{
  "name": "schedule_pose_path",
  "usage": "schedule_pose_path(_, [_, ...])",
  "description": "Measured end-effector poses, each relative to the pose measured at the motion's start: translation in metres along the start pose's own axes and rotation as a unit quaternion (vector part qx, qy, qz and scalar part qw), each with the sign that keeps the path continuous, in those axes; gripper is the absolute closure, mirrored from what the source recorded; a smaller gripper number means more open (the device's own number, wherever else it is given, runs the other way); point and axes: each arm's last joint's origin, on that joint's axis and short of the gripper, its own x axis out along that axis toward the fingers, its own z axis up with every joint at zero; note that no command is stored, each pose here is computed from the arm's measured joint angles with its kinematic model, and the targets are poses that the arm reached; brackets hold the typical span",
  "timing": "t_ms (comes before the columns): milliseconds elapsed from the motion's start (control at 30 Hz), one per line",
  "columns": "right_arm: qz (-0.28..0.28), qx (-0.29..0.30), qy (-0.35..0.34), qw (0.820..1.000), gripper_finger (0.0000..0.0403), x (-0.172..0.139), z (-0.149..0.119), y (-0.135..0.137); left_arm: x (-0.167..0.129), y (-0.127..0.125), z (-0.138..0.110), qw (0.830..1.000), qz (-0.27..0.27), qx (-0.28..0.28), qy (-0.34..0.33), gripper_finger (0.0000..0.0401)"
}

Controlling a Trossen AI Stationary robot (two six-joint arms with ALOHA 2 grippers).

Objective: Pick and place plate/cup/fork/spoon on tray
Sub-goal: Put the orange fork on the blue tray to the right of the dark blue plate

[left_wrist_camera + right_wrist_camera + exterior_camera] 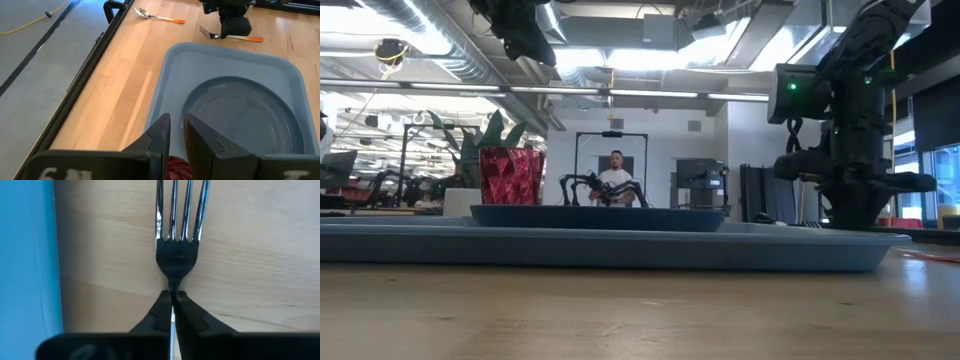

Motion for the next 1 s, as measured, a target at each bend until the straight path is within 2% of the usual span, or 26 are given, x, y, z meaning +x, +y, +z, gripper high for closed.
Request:
schedule_pose_path(200, [-0.014,-0.005,-0.009,1.0,0.0401,-0.012,0.003,0.006,0.0,0.0,0.0,1.0,0.0,0.015,0.0,0.0354])
schedule_pose_path(367, [-0.001,-0.005,-0.007,1.0,0.0402,-0.028,0.006,0.019,0.0,0.0,0.0,1.0,0.0,0.021,0.0,0.0354])
schedule_pose_path(767, [0.03,-0.012,-0.02,0.999,0.0403,-0.096,0.008,0.061,0.0,0.0,0.0,0.999,0.0,0.046,0.0,0.0354])
schedule_pose_path(1000, [0.025,-0.039,-0.019,0.999,0.0403,-0.097,0.01,0.102,0.0,0.0,0.0,0.997,0.0,0.079,0.001,0.0354])
